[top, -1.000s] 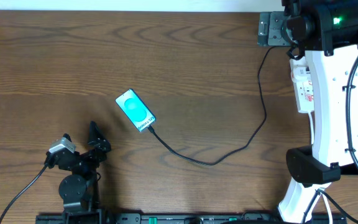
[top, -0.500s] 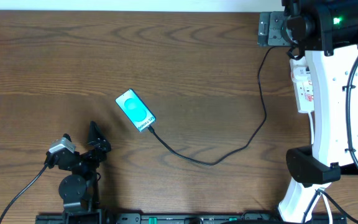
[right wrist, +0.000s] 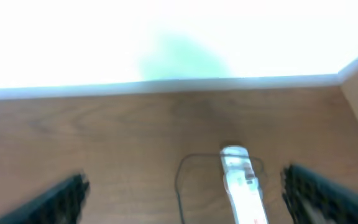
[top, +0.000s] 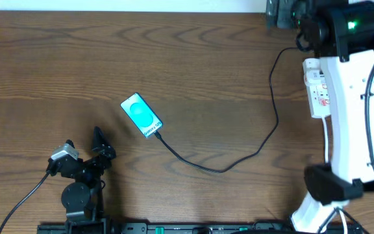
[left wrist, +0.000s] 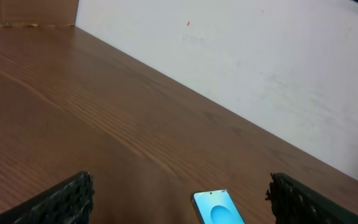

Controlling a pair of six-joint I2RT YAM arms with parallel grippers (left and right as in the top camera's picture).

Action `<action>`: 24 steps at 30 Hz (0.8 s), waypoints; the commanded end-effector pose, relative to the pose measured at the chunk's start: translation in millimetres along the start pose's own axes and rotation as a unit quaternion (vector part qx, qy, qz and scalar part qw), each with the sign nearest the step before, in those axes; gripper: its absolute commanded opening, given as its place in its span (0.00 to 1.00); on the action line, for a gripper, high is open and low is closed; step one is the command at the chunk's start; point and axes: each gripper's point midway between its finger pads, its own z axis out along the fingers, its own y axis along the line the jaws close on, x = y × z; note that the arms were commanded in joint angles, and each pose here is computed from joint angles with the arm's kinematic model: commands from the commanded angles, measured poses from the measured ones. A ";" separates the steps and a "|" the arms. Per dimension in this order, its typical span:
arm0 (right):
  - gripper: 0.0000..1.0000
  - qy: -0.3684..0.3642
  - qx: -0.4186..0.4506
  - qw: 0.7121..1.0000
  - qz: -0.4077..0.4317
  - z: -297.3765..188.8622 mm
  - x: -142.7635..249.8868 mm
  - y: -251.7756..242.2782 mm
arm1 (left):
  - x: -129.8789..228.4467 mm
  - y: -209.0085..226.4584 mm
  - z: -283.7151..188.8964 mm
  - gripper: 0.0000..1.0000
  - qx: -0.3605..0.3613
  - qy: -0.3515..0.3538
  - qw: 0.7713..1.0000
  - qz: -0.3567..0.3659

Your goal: Plug charger to phone and switch on socket

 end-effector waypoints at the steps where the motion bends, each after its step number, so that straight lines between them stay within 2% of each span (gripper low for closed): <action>1: 0.99 -0.072 -0.047 0.995 -0.043 -38.6 -16.4 13.4 | 14.8 9.7 0.6 0.91 -0.018 0.021 1.000 0.007; 7: 0.99 -0.159 -0.063 0.985 -0.025 -55.4 -5.0 9.9 | 14.8 9.7 0.6 0.91 -0.018 0.021 1.000 0.007; 15: 0.99 -0.231 -0.062 0.971 -0.006 -59.3 48.0 -2.6 | 14.8 9.7 0.6 0.91 -0.018 0.021 1.000 0.007; 19: 0.99 -0.271 -0.055 0.961 -0.023 -62.1 75.3 -7.9 | 14.8 9.7 0.6 0.91 -0.018 0.021 1.000 0.007; 24: 0.99 -0.295 -0.048 0.954 -0.024 -64.9 121.9 -20.9 | 14.8 9.7 0.6 0.91 -0.018 0.021 1.000 0.007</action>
